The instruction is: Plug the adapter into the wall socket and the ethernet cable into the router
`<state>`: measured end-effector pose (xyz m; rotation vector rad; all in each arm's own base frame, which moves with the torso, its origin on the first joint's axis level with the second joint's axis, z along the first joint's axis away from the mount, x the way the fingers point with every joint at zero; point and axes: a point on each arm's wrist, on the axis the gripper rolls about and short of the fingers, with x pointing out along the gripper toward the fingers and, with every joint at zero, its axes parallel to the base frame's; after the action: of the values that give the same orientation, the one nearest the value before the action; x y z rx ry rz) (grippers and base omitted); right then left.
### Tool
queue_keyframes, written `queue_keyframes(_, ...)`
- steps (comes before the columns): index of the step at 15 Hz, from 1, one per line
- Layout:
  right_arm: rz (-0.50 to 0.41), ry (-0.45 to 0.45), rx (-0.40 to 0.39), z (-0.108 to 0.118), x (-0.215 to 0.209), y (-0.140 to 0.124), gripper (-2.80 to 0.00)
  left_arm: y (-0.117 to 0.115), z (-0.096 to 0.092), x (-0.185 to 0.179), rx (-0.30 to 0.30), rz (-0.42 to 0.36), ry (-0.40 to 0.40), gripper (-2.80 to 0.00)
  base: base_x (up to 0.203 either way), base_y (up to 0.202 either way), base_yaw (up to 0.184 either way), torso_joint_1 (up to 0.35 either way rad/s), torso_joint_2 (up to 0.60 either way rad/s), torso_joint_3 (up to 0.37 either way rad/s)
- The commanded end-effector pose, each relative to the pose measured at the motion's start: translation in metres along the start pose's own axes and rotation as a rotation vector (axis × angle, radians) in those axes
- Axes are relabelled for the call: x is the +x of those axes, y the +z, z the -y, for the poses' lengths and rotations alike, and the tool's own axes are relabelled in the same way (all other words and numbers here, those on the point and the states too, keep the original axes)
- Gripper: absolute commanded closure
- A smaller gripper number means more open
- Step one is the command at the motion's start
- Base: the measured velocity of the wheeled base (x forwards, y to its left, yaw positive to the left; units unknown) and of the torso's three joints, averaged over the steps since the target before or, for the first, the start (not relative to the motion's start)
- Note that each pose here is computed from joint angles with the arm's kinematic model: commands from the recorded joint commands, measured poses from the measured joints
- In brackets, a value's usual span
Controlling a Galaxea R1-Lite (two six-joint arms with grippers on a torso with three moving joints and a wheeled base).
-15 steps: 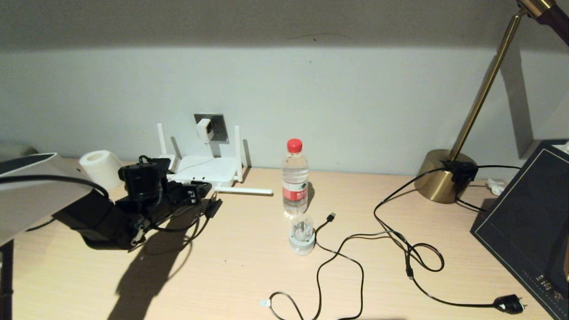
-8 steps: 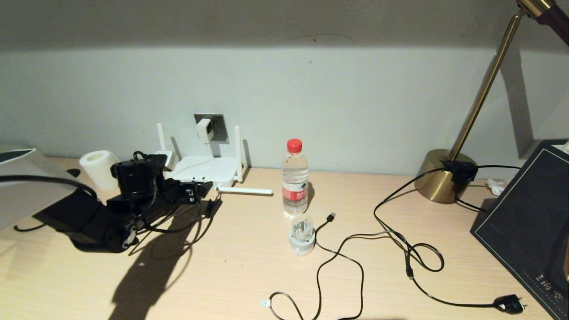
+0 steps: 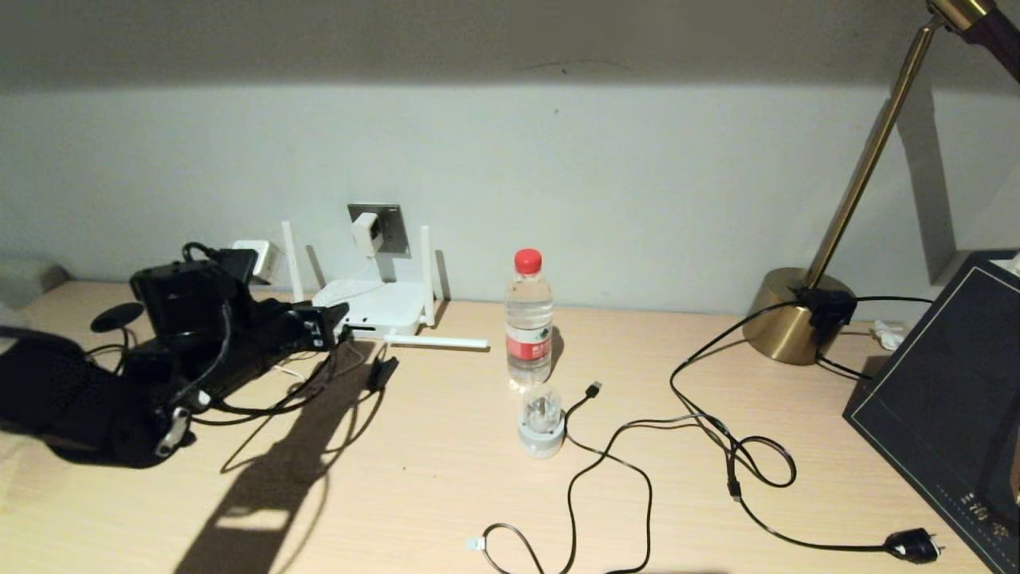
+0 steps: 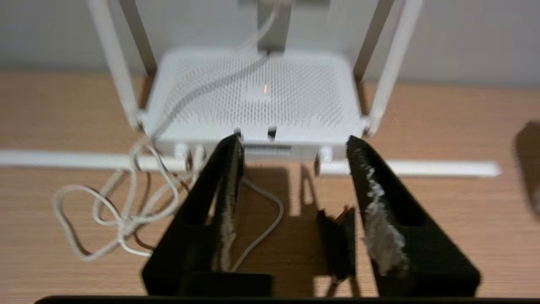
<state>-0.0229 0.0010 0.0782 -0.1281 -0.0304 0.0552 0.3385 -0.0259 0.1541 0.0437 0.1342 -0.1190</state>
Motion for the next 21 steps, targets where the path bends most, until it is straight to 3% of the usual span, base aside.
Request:
queue_keyframes(1,-0.013,0.003,-0.001,0.0,0.001,-0.003,0.0,0.039,0.001,-0.032,0.007,0.121,0.001,0.0,0.0,0.0,0.0,0.0,0.0,0.0)
queue_keyframes(3,-0.013,0.003,-0.001,0.0,0.001,-0.003,0.0,0.073,0.003,-0.078,0.018,0.183,0.0,0.0,0.0,0.0,0.0,0.0,0.0,0.0)
queue_keyframes(5,-0.013,0.003,-0.001,0.0,0.001,-0.003,0.0,0.083,0.006,-0.136,0.023,0.182,-0.01,0.0,0.0,0.0,0.0,0.0,0.0,0.0)
queue_keyframes(7,-0.013,0.003,-0.001,0.0,0.001,-0.003,0.0,0.042,0.011,-0.191,0.023,0.057,-0.025,0.0,0.0,0.0,0.0,0.0,0.0,0.0)
queue_keyframes(9,-0.013,0.003,-0.001,0.0,0.001,-0.003,0.0,-0.033,0.015,-0.245,0.022,-0.122,-0.039,0.0,0.0,0.0,0.0,0.0,0.0,0.0)
queue_keyframes(11,-0.013,0.003,-0.002,0.0,0.001,-0.003,0.0,-0.081,0.017,-0.285,0.022,-0.2,-0.037,0.0,0.0,0.0,0.0,0.0,0.0,0.0)
queue_keyframes(14,-0.013,0.003,0.0,0.0,0.001,-0.003,0.0,-0.106,0.018,-0.322,0.02,-0.106,0.018,0.0,0.0,0.0,0.0,0.0,0.0,0.0)
queue_keyframes(18,-0.014,0.005,-0.004,0.0,0.001,-0.004,0.0,-0.123,0.021,-0.348,0.06,0.119,0.072,0.0,0.0,0.0,0.0,0.0,0.0,0.0)
queue_keyframes(21,-0.014,0.003,-0.001,0.0,0.001,-0.004,0.0,-0.125,0.022,-0.348,0.078,0.146,0.079,0.0,0.0,0.0,0.0,0.0,0.0,0.0)
